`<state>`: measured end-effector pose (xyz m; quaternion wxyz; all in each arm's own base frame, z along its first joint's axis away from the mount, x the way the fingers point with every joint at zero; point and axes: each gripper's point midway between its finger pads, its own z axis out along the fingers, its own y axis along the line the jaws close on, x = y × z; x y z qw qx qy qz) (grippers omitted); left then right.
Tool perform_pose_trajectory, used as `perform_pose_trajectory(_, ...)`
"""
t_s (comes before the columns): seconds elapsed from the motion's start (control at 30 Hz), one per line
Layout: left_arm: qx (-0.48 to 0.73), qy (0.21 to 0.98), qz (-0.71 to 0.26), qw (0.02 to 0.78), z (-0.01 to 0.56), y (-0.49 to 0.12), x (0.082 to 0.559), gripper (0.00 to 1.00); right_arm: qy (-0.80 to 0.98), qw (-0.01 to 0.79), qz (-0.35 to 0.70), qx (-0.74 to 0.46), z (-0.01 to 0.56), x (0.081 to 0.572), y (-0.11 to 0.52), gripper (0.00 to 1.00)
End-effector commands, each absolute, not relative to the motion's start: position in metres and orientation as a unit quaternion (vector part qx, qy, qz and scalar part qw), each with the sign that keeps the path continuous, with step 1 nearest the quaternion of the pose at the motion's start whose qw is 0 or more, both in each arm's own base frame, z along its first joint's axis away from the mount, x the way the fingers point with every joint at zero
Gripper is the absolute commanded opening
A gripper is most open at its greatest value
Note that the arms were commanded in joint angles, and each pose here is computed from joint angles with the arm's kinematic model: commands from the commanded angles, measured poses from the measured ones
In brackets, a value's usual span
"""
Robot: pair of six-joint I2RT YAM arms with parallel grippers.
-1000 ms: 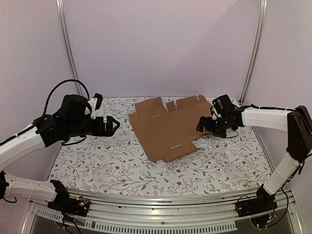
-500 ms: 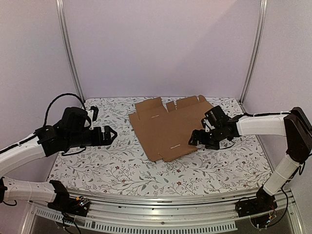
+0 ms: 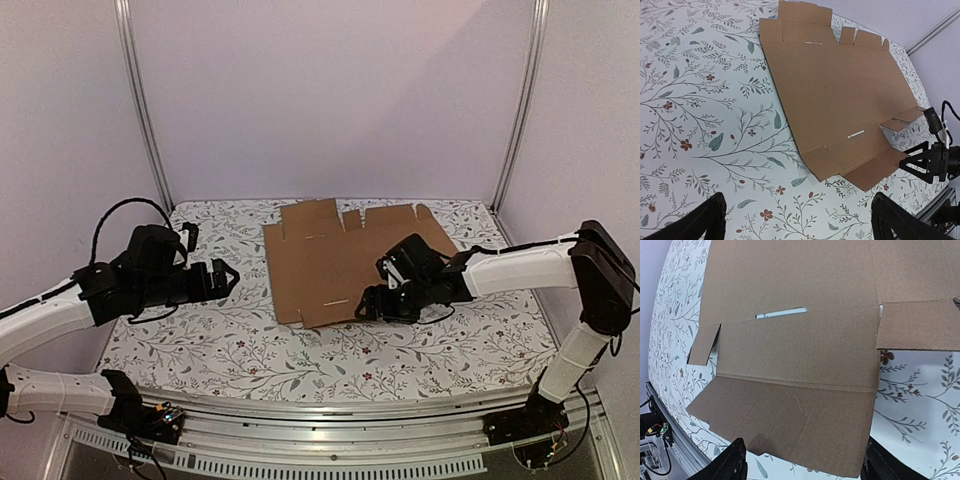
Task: Fold the paper box
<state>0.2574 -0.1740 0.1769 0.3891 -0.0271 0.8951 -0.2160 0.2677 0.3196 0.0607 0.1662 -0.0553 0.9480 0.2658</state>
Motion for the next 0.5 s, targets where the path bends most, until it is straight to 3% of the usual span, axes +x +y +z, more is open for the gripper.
perform_pose_trajectory(0.0,-0.036,0.891,-0.222,0.393,0.177,-0.173,0.259,1.0,0.935,0.164,0.304,-0.081,0.072,0.262,0.368,0.75)
perform_pose_trajectory(0.47,-0.105,0.892,-0.231,0.375,0.166,-0.162,0.253,1.0,0.9,0.154,0.383,-0.14,0.089,0.273,0.506,0.74)
